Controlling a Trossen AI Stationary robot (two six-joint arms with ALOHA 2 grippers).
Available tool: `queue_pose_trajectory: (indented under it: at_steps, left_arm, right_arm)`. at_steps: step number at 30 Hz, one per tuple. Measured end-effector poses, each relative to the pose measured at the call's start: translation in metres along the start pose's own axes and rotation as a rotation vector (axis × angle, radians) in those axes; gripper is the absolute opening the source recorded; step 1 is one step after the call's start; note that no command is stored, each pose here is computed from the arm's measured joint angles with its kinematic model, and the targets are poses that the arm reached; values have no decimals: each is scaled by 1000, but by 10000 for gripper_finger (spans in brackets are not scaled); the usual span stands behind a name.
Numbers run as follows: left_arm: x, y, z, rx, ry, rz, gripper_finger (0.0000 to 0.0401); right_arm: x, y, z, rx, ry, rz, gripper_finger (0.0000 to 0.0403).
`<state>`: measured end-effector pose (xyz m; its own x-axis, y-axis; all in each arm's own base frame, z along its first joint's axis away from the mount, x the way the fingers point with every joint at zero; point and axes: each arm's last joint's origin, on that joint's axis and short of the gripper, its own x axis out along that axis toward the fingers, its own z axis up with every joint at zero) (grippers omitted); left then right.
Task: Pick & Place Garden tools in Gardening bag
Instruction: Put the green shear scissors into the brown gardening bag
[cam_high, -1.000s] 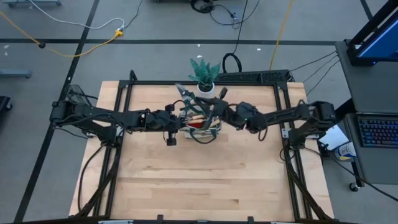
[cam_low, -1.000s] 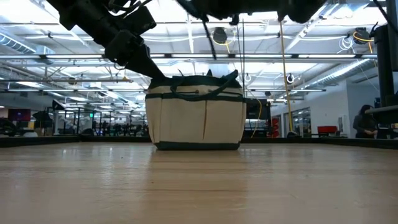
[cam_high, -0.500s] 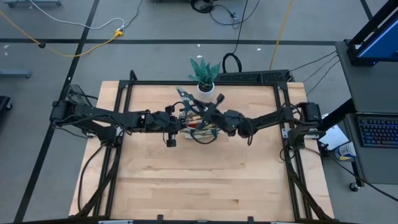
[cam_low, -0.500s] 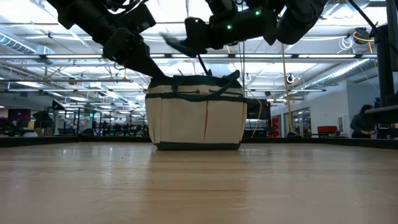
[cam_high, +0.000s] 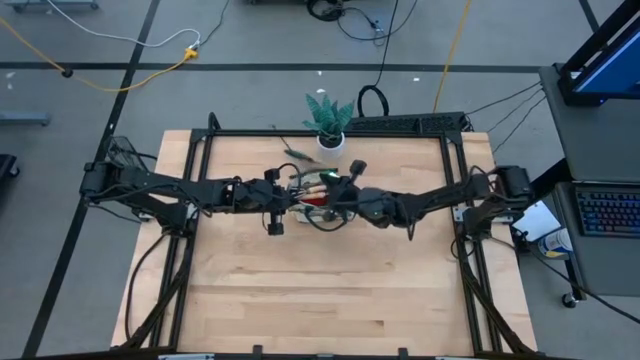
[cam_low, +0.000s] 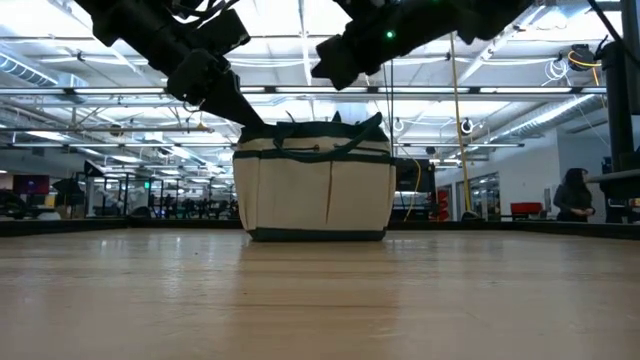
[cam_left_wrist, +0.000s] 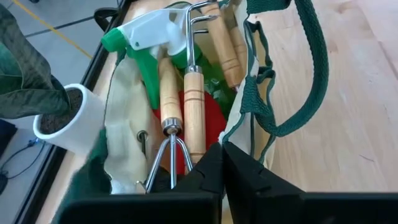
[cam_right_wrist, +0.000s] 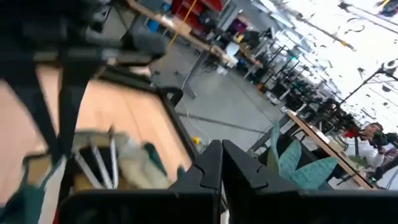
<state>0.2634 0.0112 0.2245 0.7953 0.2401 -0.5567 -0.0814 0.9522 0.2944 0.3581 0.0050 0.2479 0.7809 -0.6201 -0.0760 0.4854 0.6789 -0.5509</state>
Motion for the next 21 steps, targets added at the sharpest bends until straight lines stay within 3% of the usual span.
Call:
queue_pose_trajectory:
  at_steps: [14,21]
  left_arm:
    - [-8,-2,5,-40,-41,-12,44]
    - [-25,-8,13,-22,-111,-47,104]
  right_arm:
    - [-34,-15,17,-40,29,102,1]
    - [-40,-20,16,41,38,251,0]
